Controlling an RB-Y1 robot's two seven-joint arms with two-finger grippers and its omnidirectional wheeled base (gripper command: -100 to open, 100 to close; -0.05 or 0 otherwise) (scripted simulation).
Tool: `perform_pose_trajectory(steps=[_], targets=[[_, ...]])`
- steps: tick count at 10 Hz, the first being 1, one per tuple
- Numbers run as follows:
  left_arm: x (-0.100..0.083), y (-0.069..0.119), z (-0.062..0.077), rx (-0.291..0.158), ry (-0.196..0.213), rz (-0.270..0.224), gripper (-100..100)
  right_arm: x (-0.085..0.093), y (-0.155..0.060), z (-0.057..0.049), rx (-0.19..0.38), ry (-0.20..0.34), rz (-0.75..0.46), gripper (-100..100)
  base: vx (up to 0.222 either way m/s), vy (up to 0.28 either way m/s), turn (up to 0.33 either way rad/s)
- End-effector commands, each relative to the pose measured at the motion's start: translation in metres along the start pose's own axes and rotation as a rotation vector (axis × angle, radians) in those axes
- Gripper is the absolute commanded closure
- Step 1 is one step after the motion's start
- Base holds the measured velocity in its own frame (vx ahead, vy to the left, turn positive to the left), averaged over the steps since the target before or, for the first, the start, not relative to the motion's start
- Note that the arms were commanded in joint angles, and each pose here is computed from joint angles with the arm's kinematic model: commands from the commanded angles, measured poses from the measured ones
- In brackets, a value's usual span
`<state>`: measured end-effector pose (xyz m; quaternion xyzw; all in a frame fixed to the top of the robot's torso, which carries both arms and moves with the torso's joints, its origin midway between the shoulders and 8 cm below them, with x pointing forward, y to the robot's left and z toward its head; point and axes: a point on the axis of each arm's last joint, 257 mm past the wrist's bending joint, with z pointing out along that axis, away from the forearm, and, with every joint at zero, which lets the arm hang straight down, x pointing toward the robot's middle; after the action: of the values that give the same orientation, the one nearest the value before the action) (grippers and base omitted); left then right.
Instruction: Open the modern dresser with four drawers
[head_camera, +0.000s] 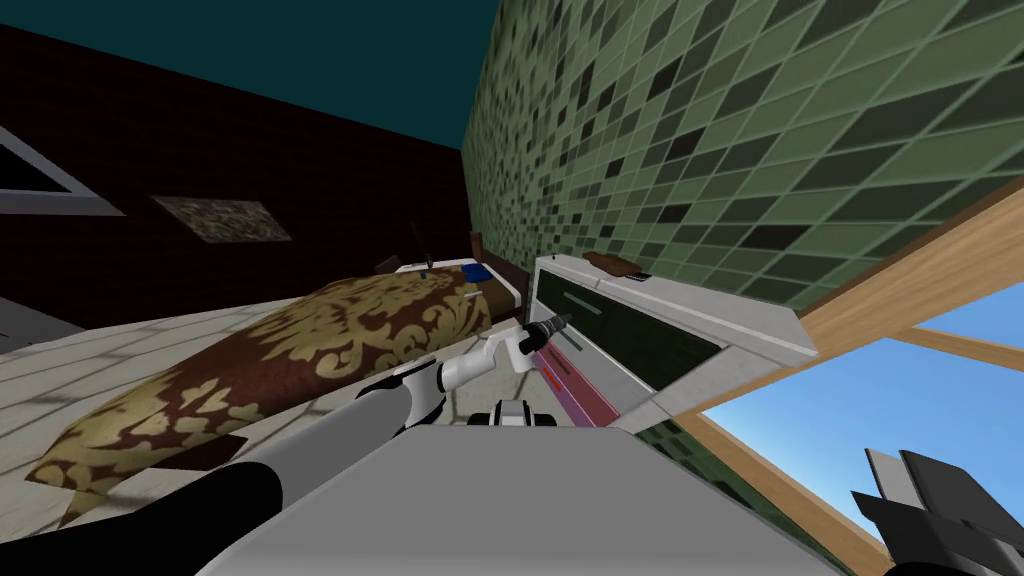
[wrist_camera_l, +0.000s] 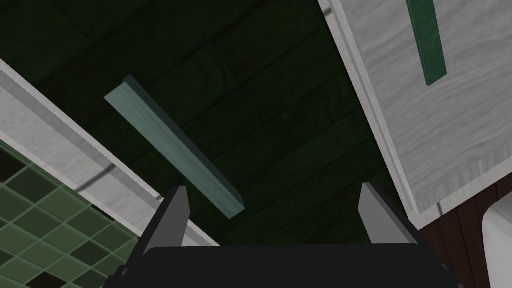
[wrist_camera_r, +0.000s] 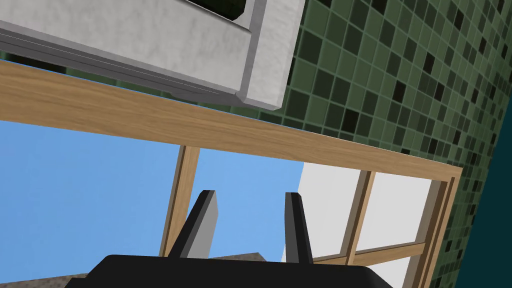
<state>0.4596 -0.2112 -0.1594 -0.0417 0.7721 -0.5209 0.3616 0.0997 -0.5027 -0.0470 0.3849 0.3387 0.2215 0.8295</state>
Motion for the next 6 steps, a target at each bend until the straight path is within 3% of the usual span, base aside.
perform_pose_trajectory(steps=[1,6], targets=[[-0.019,0.012,0.003,-0.020,-0.036,-0.003,-100,0.000,0.000,0.000,0.000,0.000,0.000,0,0.002,0.025,-0.043],[-0.075,0.036,0.008,-0.069,-0.144,-0.012,-100,0.000,0.000,0.000,0.000,0.000,0.000,0,0.003,0.028,-0.171]])
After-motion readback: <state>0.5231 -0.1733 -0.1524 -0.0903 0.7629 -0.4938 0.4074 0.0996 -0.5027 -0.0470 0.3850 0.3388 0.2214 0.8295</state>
